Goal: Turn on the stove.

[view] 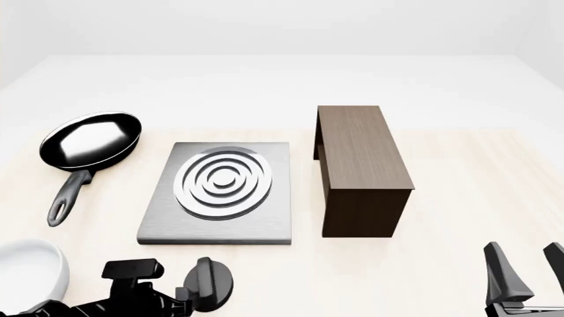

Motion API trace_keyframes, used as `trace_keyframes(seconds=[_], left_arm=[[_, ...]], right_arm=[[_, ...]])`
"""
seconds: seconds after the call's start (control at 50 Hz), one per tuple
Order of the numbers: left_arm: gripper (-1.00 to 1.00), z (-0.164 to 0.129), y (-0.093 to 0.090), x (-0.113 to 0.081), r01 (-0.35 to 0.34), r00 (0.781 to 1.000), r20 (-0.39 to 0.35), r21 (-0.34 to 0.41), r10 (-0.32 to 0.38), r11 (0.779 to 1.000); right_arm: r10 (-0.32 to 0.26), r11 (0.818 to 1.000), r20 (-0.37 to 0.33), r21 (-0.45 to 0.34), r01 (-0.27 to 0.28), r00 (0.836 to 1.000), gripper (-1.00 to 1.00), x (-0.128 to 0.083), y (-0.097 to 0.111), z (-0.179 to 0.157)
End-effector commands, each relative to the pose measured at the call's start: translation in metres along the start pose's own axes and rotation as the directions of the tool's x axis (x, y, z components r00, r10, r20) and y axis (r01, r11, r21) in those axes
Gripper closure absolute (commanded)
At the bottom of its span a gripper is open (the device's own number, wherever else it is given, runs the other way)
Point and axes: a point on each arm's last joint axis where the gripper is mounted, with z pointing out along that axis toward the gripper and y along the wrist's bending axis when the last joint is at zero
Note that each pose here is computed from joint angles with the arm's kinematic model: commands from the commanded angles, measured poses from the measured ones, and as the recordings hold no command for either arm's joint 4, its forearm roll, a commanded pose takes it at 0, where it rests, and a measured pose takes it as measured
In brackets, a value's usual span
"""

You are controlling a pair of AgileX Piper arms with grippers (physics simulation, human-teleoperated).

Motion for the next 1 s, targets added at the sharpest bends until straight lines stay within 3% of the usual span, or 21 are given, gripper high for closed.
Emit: trace_keyframes(seconds=[0.02,0.5,1.0], left_arm=[[-1.0,0.0,-0.009,0.001,0.01,1.0,0.0,0.034,-0.01,0.999],[-1.0,-0.005,-0.021,-0.017,-0.009,1.0,0.021,0.054,0.008,0.999],[-1.0,-0.006,-0.008,-0.005,0.004,1.0,0.011,0.026,-0.004,1.0]], right_arm=[[0.0,1.0,0.0,0.0,0.0,1.0,-1.0,0.0,0.0,0.0],[0.0,1.0,0.0,0.0,0.0,1.0,-1.0,0.0,0.0,0.0],[0.001,1.0,0.0,0.0,-0.001,1.0,-1.0,0.0,0.0,0.0]])
